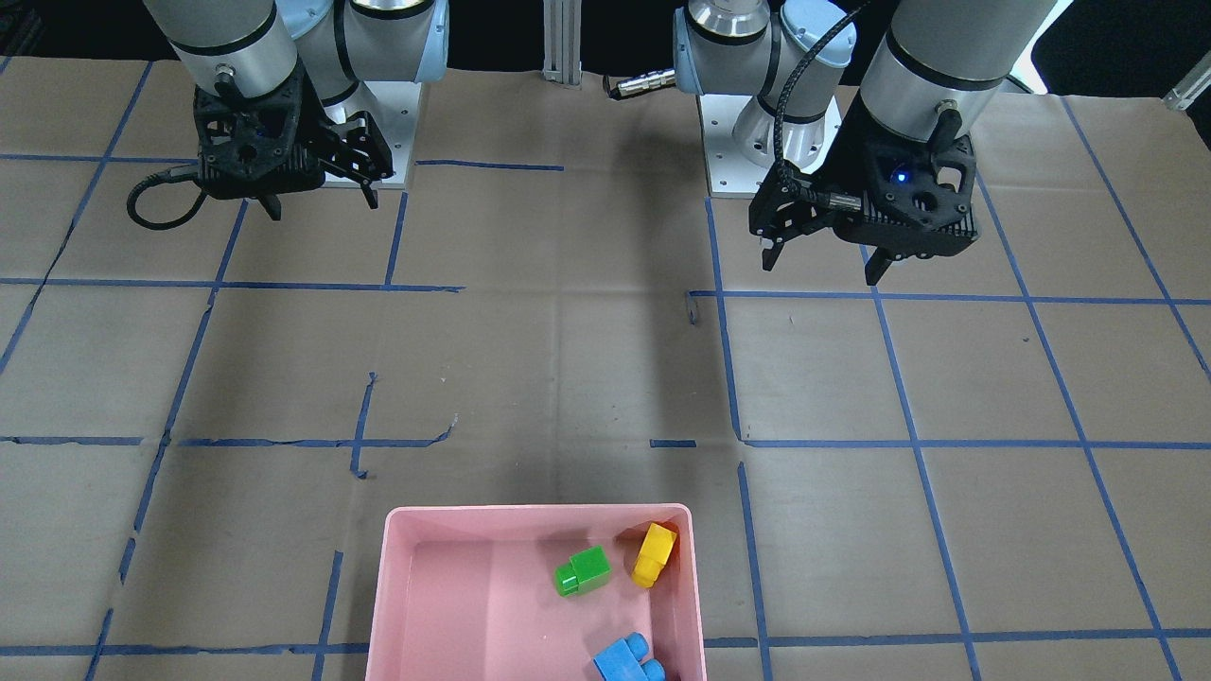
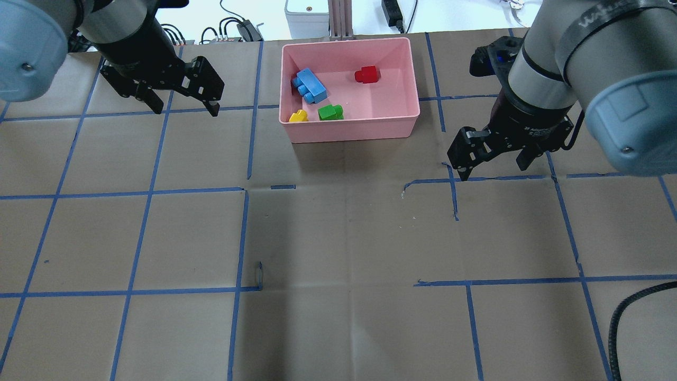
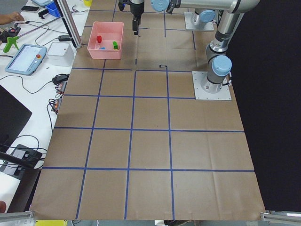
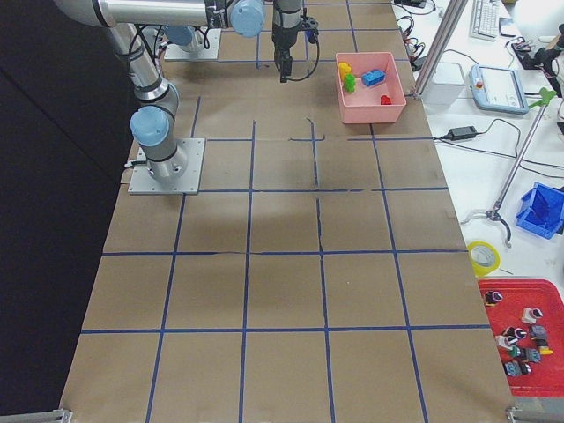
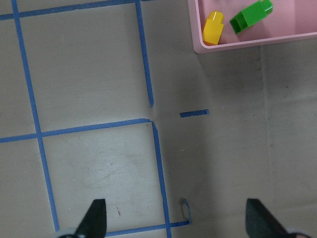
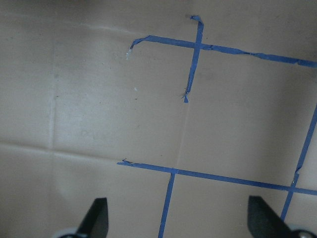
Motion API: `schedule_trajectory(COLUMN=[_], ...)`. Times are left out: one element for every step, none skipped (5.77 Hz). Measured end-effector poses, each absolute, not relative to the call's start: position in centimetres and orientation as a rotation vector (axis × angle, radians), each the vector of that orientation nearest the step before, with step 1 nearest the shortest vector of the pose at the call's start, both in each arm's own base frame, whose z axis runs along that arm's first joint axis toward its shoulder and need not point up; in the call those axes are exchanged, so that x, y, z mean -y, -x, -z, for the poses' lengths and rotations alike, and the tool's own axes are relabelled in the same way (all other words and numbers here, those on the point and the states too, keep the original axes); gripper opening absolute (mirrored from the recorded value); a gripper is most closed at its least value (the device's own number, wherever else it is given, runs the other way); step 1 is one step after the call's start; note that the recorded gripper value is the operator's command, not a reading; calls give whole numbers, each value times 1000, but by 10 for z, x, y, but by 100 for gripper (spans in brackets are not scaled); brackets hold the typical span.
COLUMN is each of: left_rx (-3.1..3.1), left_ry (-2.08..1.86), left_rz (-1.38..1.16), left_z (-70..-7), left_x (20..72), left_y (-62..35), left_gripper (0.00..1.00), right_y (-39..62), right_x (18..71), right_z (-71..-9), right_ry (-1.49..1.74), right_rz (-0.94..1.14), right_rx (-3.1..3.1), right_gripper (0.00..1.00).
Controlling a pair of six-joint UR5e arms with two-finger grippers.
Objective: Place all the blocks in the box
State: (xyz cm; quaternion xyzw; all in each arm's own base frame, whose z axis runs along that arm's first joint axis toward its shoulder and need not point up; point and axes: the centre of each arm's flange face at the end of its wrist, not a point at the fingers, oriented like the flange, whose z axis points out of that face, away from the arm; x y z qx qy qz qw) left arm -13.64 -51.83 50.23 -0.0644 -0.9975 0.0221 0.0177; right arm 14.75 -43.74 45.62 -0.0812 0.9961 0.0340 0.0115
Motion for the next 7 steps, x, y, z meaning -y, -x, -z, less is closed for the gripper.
schedule_trajectory(left_rx=[3099,3100,3100,3100,3098,3097,3098], left_ry=[200,199,196,187,180,180,180], left_rz=[-72,-73,-77,-82,-77,-71,-70], left_z=[-503,-503,-504,-506,-505,-503,-502], left_x=[517,517,517,515,515,516,516], left_y=[136,136,136,136,137,137,137], left_gripper=[100,100,100,100,100,100,100], right_y=[-147,-146,-146,-146,-146,-146,-146], right_x=[438,438,438,438,438,438,438], right_z=[-456,-456,-456,-455,-455,-455,-455], right_ry=[251,251,250,248,247,246,245], right_rz=[-104,-104,-106,-108,-110,-110,-109], right_rx=[-3106,-3106,-3105,-3105,-3105,-3104,-3103], right_gripper=[100,100,100,100,100,100,100])
